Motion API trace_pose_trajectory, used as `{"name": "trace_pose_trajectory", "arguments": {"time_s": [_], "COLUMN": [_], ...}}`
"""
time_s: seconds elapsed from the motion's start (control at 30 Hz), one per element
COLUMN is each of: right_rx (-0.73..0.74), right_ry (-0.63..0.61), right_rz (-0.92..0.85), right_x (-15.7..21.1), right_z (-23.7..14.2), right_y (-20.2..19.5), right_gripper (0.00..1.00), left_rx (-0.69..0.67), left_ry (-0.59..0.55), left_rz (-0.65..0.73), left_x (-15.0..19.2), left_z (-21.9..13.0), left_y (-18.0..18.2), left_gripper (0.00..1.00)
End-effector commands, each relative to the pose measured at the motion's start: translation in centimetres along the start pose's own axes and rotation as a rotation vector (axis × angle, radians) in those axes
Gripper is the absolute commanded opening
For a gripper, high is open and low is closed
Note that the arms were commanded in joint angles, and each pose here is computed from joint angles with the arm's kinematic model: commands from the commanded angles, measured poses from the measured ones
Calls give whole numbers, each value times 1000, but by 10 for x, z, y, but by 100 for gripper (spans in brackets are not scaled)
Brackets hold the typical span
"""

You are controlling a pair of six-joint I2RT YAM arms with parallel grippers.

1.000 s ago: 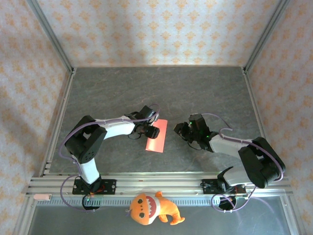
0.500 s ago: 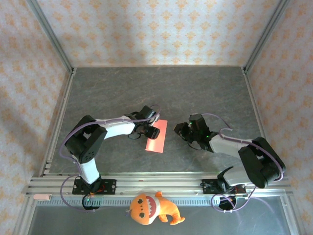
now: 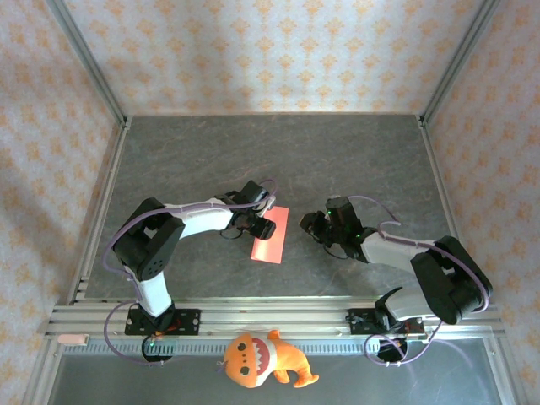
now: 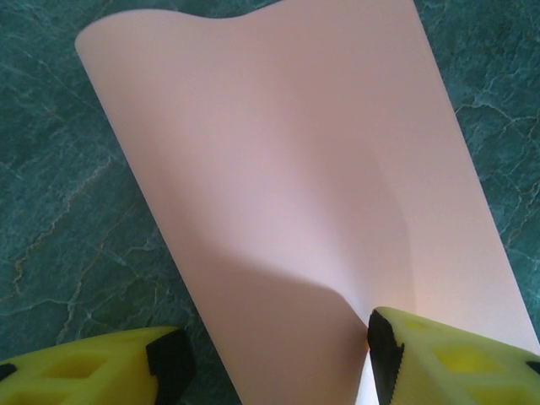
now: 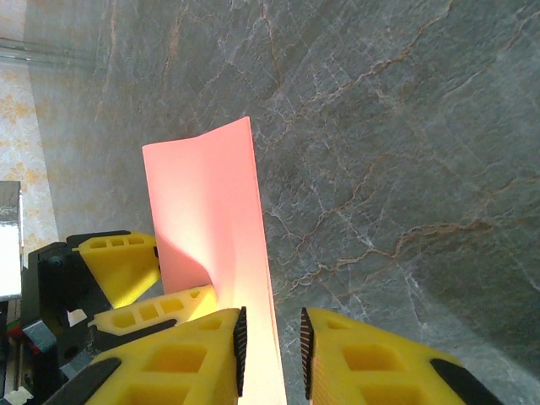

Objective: Fold a paper plane with a square sheet of paper (pick it up from the middle)

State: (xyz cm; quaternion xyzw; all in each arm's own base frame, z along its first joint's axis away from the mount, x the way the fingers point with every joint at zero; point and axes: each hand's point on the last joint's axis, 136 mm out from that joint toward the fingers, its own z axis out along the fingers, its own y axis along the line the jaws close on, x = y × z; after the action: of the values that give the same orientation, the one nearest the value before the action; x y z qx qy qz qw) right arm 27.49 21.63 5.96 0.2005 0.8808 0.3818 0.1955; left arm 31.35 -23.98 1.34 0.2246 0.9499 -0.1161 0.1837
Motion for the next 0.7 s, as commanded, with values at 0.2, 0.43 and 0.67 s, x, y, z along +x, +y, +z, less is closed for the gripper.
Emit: {"name": "trace_pose_trajectory", "arguments": {"time_s": [0.2, 0.43, 0.67], "right_rx": [-33, -41, -48], "right_ry": [13, 23, 33], "right_rz": [-11, -4, -6], "right_x": [3, 5, 6], "right_z": [2, 4, 5], "right_y": [5, 5, 6], "right_gripper": [27, 27, 27], "left_rx": [-66, -74, -78], "left_ry": [82, 75, 74], "left_rz": [2, 0, 0], "left_x": [25, 24, 24], "left_z": [33, 34, 34], "left_y": [24, 26, 26], "left_gripper": [64, 64, 64]}}
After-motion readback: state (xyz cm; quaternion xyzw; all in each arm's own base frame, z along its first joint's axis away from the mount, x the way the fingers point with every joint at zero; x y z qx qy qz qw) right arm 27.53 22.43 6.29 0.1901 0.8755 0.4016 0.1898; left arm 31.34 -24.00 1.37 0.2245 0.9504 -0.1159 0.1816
